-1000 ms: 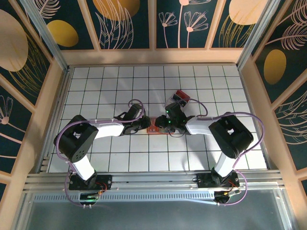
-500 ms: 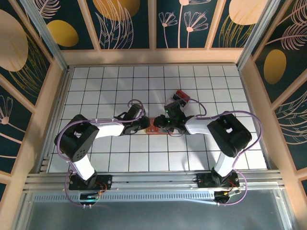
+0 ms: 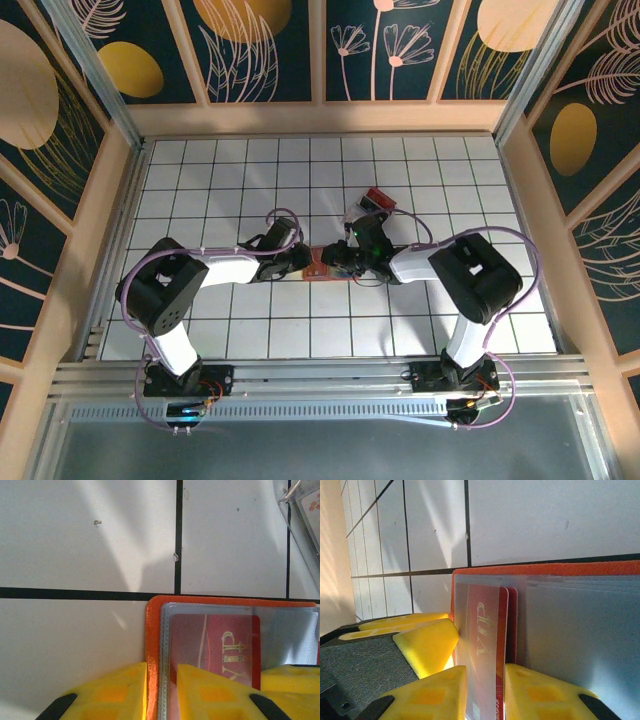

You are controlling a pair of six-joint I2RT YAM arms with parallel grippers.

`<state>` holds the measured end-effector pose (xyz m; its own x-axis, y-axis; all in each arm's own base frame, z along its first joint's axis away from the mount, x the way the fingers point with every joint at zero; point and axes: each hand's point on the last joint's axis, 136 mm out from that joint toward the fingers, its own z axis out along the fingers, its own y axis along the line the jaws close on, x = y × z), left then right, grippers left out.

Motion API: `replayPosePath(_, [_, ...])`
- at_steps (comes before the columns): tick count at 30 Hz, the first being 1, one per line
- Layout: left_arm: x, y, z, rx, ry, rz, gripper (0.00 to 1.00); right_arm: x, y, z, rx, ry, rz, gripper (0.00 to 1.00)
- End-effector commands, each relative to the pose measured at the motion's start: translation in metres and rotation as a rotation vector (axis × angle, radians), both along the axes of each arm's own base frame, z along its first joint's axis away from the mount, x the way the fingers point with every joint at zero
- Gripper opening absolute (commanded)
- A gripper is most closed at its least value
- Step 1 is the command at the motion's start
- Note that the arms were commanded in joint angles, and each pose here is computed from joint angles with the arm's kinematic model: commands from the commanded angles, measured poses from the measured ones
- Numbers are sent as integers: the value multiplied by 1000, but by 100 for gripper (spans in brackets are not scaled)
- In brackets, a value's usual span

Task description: Take the credit cards out of the card holder

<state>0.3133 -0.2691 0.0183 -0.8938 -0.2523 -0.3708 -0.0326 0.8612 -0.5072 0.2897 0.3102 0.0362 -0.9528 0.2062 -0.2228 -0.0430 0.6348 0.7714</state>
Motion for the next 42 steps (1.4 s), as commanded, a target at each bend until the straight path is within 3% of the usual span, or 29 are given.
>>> replayPosePath(1, [-6,-4,-5,-12,33,-13,22,1,13,6,60,-11,33,25])
replayPosePath(7, [-7,-3,-5,-13,34,-11,22,2,13,7,78,-14,22,23])
replayPosePath(10, [-5,0,-2,2,24,-5,29,3,12,8,83,-18,16,20])
replayPosePath(14, [-1,13,3,66,-6,28,47,3,8,6,75,-13,2,19])
replayPosePath(25, [6,36,19,164,-65,94,72,3,2,-5,50,17,-23,18])
replayPosePath(42, [2,48,6,254,-37,85,73,4,3,-2,55,17,-21,18])
